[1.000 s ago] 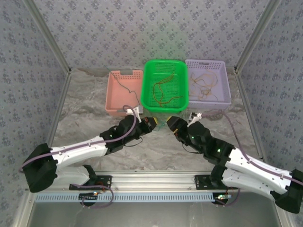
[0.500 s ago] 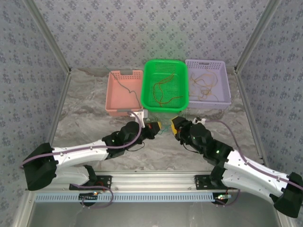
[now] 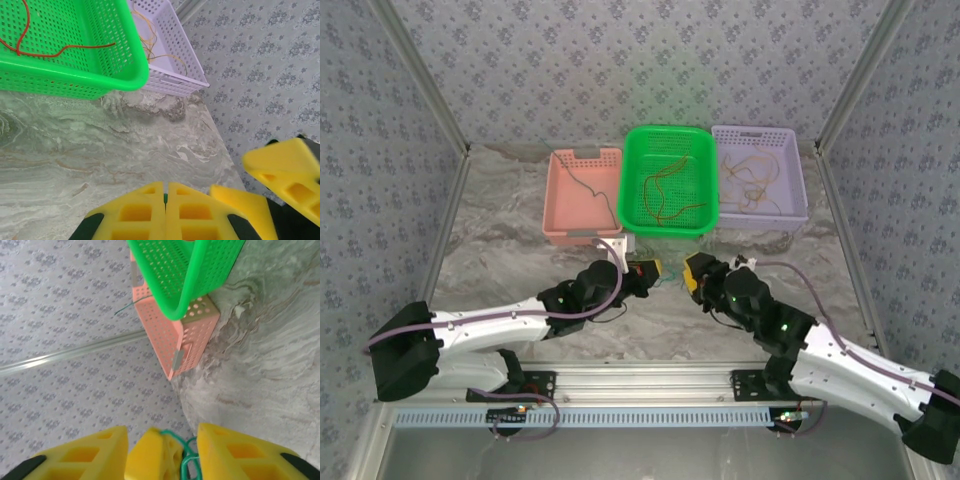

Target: Untangle the cables

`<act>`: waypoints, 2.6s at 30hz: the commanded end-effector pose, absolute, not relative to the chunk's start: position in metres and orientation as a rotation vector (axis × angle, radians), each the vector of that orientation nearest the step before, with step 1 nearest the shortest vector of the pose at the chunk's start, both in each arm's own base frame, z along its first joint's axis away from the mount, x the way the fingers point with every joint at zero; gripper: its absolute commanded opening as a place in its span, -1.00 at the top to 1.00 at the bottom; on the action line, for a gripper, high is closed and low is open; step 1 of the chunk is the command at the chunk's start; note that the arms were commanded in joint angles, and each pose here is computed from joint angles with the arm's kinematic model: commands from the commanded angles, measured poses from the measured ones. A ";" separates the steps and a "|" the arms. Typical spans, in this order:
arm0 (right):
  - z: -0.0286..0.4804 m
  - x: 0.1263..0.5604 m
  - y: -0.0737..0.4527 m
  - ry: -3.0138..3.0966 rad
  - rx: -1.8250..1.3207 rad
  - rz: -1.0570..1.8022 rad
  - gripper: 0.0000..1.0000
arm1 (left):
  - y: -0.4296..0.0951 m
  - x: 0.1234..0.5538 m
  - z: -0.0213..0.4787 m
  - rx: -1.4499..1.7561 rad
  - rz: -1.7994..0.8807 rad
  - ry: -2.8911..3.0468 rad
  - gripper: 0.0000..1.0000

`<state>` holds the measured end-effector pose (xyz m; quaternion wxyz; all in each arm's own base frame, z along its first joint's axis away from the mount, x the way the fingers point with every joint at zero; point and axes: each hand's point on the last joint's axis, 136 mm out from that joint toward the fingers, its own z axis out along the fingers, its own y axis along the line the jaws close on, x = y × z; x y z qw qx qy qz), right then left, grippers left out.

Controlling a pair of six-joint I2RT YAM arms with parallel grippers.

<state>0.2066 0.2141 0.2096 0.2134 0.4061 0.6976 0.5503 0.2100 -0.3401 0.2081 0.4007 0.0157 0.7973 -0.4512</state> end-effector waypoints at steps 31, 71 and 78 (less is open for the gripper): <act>0.197 0.235 0.178 1.817 1.247 1.337 0.62 | -0.355 0.199 0.236 0.082 -1.166 1.925 1.00; 0.294 0.175 0.284 1.939 -0.160 1.416 1.00 | -0.399 0.255 0.231 0.017 -1.426 2.206 1.00; 0.296 0.160 0.279 1.920 -0.260 1.397 1.00 | -0.407 0.264 0.222 0.039 -1.416 2.315 1.00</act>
